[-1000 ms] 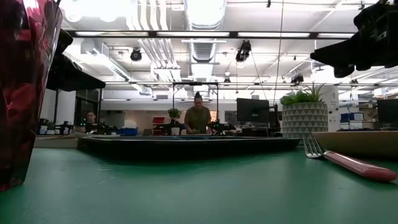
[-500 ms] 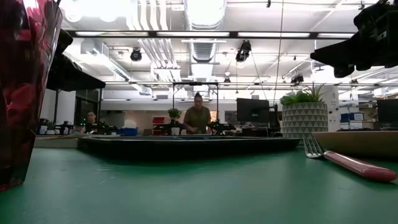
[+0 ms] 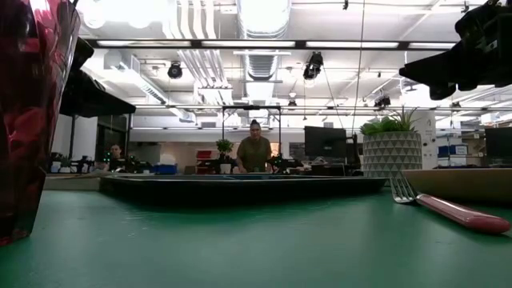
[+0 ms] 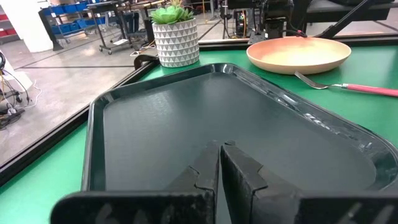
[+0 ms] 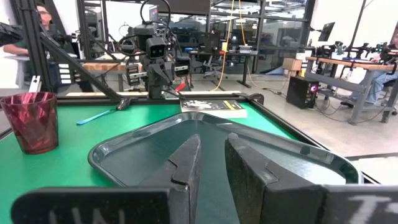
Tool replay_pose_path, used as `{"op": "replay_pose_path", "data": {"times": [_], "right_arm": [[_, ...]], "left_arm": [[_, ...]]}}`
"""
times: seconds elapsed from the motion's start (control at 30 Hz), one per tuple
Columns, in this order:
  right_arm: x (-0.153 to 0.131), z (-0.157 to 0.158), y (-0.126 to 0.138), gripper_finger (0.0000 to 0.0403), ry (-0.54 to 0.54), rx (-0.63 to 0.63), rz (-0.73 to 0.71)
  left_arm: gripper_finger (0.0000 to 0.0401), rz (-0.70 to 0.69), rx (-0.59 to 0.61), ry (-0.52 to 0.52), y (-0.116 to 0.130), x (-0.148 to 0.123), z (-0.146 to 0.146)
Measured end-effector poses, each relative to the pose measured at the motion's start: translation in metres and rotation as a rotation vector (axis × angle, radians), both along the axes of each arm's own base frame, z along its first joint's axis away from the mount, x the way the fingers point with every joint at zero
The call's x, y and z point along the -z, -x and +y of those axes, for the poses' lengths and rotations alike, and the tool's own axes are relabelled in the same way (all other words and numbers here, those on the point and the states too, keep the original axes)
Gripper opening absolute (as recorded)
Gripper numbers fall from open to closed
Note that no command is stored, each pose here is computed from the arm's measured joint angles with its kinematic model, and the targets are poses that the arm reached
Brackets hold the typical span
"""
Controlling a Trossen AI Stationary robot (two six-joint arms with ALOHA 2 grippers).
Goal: Pick and place plate/cup/fork/spoon on tray
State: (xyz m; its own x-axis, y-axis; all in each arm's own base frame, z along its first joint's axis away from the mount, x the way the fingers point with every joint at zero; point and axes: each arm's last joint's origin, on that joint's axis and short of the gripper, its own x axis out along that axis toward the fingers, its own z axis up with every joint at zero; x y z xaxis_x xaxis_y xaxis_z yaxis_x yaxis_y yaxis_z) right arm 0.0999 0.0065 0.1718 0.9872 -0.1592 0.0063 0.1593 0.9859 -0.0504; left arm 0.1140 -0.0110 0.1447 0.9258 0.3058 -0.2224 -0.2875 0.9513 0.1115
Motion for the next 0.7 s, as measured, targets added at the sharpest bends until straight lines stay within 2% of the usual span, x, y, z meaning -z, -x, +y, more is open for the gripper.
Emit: {"op": "replay_pose_path", "data": {"times": [0.7], "right_arm": [[0.0000,0.0000,0.0000,0.0063,-0.026,0.000,-0.004]], "left_arm": [[0.0000,0.000,-0.001,0.000,0.0000,0.0000,0.0000]]}}
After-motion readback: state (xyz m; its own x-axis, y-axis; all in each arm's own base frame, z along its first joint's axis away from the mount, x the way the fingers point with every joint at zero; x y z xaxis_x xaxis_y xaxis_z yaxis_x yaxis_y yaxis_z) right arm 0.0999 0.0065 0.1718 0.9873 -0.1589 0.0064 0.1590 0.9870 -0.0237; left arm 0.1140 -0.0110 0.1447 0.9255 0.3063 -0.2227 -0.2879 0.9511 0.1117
